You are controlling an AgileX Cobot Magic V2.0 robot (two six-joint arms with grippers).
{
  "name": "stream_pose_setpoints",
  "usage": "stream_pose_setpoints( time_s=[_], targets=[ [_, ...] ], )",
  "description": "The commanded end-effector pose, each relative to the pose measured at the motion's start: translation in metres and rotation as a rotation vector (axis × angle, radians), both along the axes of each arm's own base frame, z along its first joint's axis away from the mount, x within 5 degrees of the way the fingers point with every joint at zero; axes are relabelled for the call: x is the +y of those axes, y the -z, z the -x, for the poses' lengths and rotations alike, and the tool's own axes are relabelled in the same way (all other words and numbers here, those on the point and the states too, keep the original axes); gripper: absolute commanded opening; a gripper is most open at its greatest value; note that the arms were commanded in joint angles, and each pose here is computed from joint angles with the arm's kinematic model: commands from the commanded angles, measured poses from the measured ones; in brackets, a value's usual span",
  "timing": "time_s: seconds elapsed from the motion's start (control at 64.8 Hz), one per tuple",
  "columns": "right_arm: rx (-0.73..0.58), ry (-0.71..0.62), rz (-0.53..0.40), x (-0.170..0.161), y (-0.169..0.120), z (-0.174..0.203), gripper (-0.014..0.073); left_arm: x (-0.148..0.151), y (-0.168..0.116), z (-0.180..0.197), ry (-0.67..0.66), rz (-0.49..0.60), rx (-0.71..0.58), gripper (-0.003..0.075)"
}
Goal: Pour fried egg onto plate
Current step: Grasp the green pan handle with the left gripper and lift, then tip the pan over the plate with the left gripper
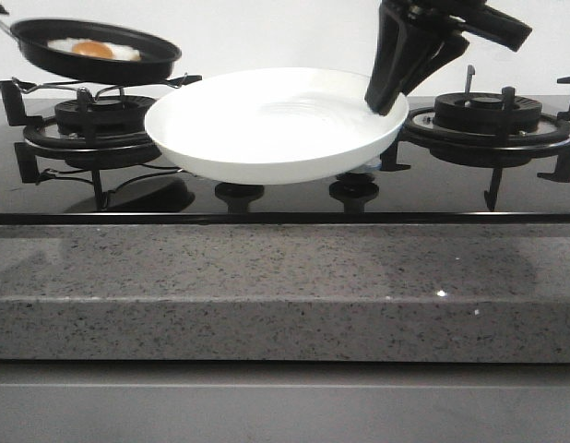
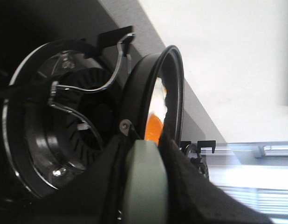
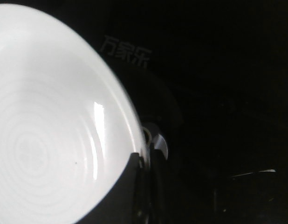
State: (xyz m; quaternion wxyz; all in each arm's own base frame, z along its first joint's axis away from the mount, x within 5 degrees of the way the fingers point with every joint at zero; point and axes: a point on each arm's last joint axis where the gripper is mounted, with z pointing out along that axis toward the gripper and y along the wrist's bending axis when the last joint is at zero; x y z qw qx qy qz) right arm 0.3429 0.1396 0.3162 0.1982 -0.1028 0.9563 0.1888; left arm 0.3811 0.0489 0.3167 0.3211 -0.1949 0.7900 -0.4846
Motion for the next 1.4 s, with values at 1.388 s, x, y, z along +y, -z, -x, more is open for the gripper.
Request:
stream_pose_setpoints(
  time_s=[1.388],
  targets=[
    [-0.094,0.003,-0.042,-0.002,-0.025,0.005,-0.0066,-0.208,-0.151,0.151,0.336,-1.115,-1.081,-0.0019]
  ],
)
